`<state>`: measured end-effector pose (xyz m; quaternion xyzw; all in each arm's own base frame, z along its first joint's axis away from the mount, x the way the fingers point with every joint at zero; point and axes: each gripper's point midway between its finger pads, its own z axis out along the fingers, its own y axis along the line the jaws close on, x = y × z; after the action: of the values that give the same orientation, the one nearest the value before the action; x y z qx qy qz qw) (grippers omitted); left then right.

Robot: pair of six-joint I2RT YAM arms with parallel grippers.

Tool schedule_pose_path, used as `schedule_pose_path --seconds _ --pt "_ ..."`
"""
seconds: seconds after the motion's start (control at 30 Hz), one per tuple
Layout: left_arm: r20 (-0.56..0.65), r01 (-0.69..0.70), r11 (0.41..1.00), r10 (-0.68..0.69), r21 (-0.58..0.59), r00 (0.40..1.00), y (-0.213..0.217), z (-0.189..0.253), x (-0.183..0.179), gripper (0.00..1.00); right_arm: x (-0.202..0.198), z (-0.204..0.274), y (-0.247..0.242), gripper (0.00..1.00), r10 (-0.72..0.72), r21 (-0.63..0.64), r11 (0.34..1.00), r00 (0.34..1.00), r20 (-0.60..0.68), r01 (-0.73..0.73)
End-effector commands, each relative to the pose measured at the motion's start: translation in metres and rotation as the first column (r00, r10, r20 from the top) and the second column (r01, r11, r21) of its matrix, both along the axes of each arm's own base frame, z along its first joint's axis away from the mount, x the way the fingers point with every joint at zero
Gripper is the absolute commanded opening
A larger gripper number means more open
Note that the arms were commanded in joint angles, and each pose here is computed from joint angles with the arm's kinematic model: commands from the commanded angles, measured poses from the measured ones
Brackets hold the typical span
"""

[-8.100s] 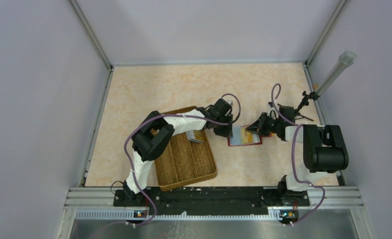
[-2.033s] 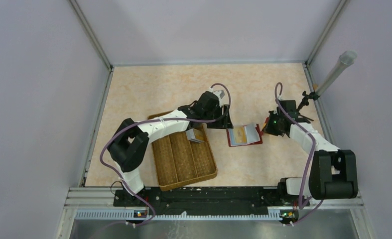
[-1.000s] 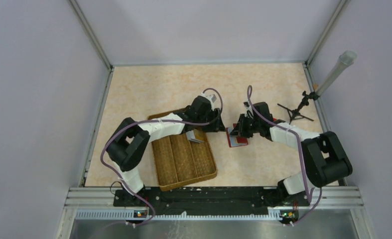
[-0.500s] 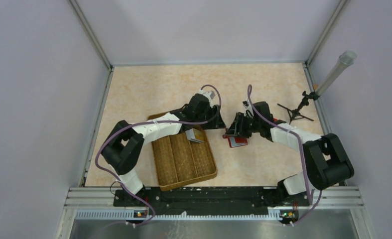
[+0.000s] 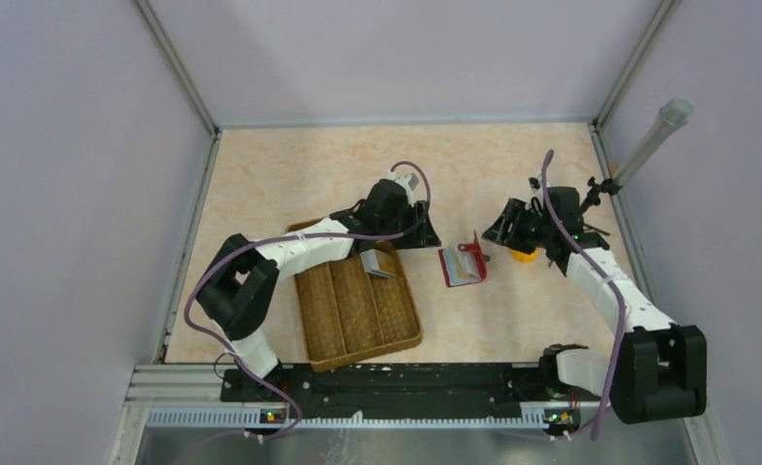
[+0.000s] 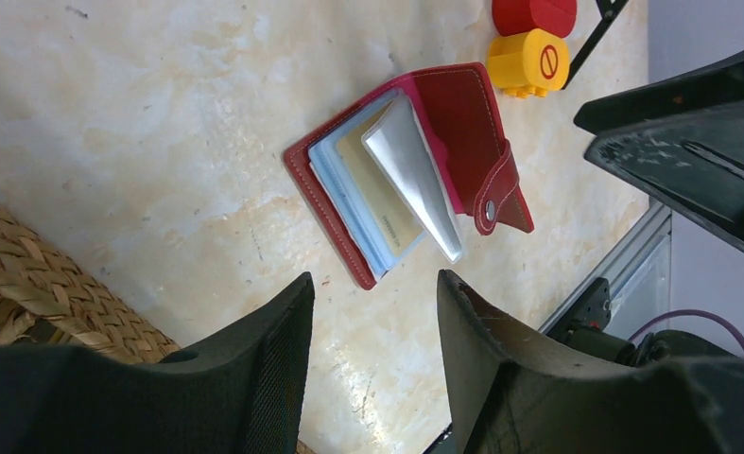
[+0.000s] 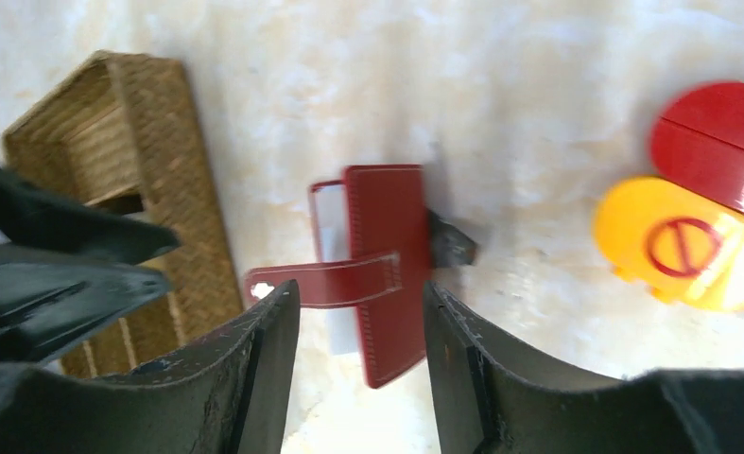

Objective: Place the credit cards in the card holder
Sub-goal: Close the card holder at the center of the board.

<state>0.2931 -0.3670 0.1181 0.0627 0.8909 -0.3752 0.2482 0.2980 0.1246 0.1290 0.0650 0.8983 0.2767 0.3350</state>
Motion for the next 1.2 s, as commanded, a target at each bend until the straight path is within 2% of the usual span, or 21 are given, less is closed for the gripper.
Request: schedule_pose_path --seconds 0.0,0.1,0.27,0.53,0.77,0.97,1.17 --pt "0.047 0.02 0.998 -0.017 -0.062 0.999 -0.017 0.026 0.008 0.52 -0.006 -0.016 -0.028 0.49 -0.076 -0.051 0.996 0.997 -0.018 0.075" --pt "0.038 0.032 0.997 -0.029 -0.07 0.999 -0.023 0.024 0.007 0.52 -0.008 -0.037 -0.027 0.47 -0.06 -0.058 0.997 0.997 -0.052 0.057" --pt "0.021 0.052 0.996 -0.05 -0.07 0.999 -0.034 0.019 0.005 0.52 -0.013 -0.053 0.001 0.42 0.057 0.048 0.997 0.997 -0.061 -0.054" --pt "0.004 0.075 0.996 -0.075 -0.054 0.997 -0.048 0.007 0.01 0.62 -0.016 -0.067 0.025 0.42 0.135 0.073 0.989 0.987 -0.085 -0.129" --pt "-0.02 0.095 0.995 -0.095 0.017 0.995 -0.058 -0.022 0.014 0.69 -0.021 -0.081 0.038 0.41 0.178 0.121 0.979 0.976 -0.125 -0.163" --pt "-0.004 0.061 0.987 -0.061 0.148 0.998 -0.049 -0.039 0.022 0.77 -0.022 -0.086 0.046 0.43 0.208 0.15 0.971 0.97 -0.124 -0.189" --pt "-0.033 0.067 0.979 -0.061 0.194 0.998 -0.05 -0.06 0.025 0.78 -0.025 -0.088 0.049 0.44 0.228 0.169 0.964 0.965 -0.127 -0.205"
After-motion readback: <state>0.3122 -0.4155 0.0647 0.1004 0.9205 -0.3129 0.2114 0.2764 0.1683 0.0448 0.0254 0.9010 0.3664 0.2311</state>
